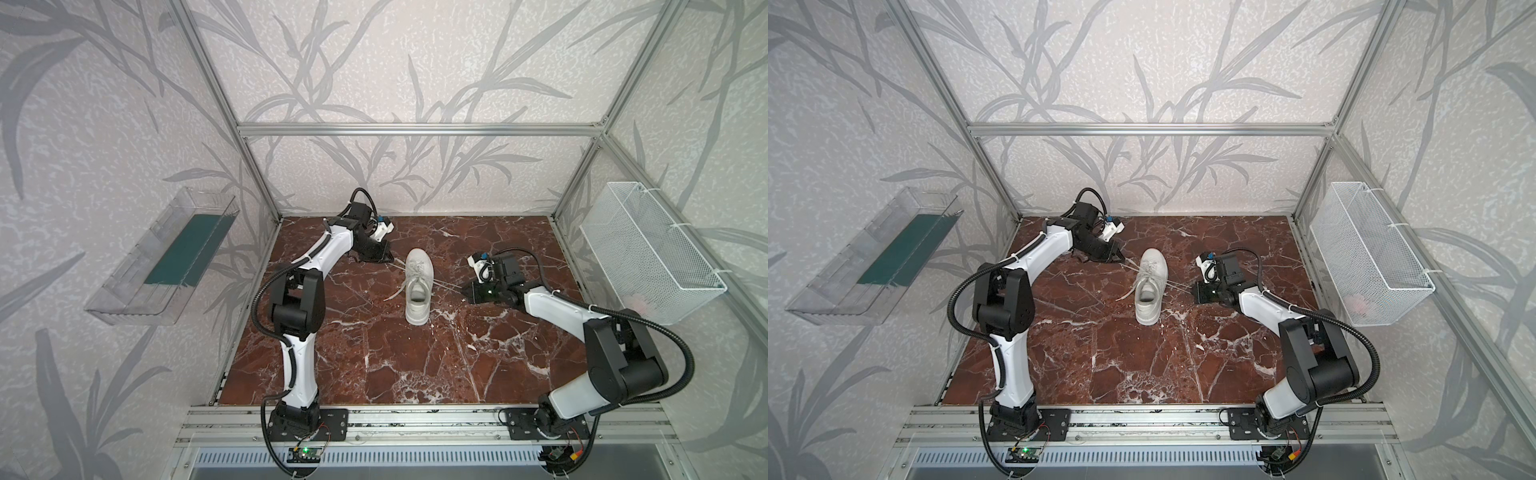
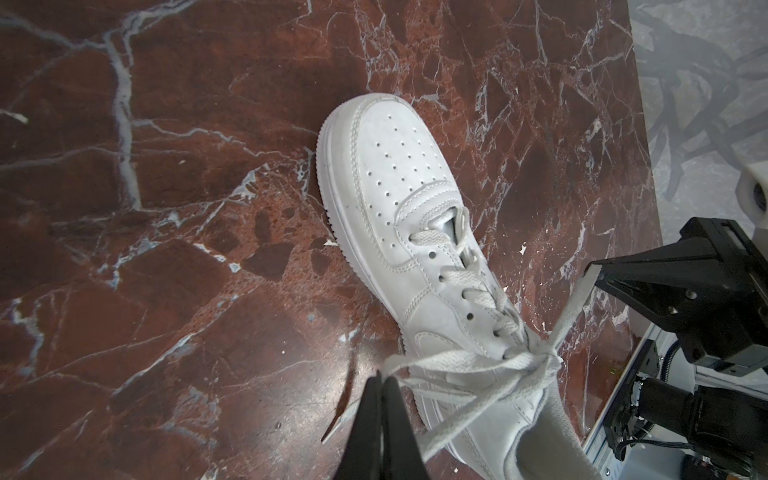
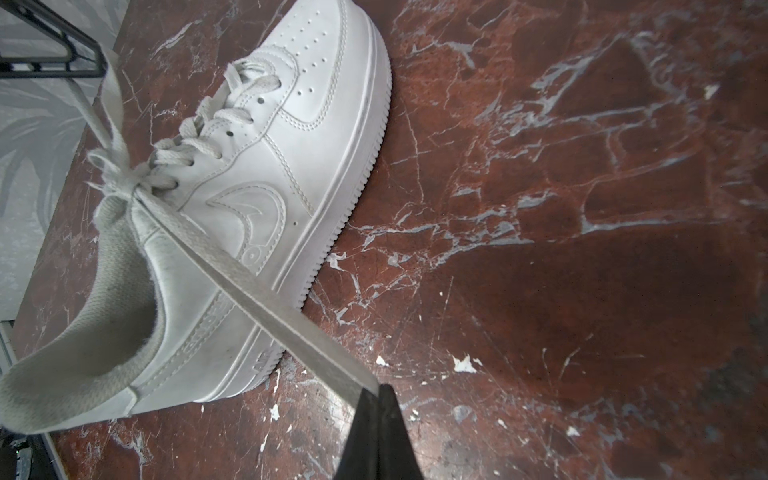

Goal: Tie the shoes

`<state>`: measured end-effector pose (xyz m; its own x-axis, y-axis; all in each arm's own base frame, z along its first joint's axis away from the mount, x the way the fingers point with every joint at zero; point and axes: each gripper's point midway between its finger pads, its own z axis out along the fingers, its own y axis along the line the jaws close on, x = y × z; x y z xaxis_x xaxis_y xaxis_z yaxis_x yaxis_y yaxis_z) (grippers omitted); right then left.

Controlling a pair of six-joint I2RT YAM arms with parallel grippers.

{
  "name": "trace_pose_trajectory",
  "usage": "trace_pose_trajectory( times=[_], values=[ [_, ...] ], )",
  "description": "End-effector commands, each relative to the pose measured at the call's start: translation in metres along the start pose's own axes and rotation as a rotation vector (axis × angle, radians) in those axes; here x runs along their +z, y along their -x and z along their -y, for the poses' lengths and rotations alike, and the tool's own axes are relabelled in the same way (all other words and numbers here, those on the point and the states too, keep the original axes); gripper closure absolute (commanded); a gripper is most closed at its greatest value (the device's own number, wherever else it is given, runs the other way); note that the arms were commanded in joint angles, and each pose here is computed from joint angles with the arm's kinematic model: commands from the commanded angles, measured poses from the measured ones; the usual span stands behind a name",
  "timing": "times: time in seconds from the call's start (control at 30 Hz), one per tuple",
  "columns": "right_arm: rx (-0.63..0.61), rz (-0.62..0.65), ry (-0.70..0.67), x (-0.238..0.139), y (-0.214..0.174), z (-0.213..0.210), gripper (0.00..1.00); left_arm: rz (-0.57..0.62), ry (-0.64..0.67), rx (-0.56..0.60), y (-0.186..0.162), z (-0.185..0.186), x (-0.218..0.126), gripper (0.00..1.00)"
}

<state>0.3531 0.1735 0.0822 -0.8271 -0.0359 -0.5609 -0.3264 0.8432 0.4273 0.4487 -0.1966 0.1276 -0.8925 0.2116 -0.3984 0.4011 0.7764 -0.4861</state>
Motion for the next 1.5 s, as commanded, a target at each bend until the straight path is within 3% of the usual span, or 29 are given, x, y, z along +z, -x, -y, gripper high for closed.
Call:
trace_pose_trajectory(
  times=[0.0,0.97,1.33,1.47],
  values=[
    [0.068,-0.055,-0.089,0.001,-0.019,0.028,1.0,0.055,0.085,0.012,0.007,-0.019,-0.031,1.0],
    [0.128,-0.07,-0.104,-0.002,-0.022,0.046,1.0,0.072,0.119,-0.043,-0.006,-0.038,-0.044,1.0],
    [0.102,-0.075,-0.034,0.01,-0.01,0.025,1.0,0.058,0.08,-0.027,-0.008,-0.021,-0.027,1.0],
    [0.137,-0.068,-0.071,0.007,-0.01,0.037,1.0,0.07,0.135,-0.023,-0.009,-0.031,-0.035,1.0]
  ],
)
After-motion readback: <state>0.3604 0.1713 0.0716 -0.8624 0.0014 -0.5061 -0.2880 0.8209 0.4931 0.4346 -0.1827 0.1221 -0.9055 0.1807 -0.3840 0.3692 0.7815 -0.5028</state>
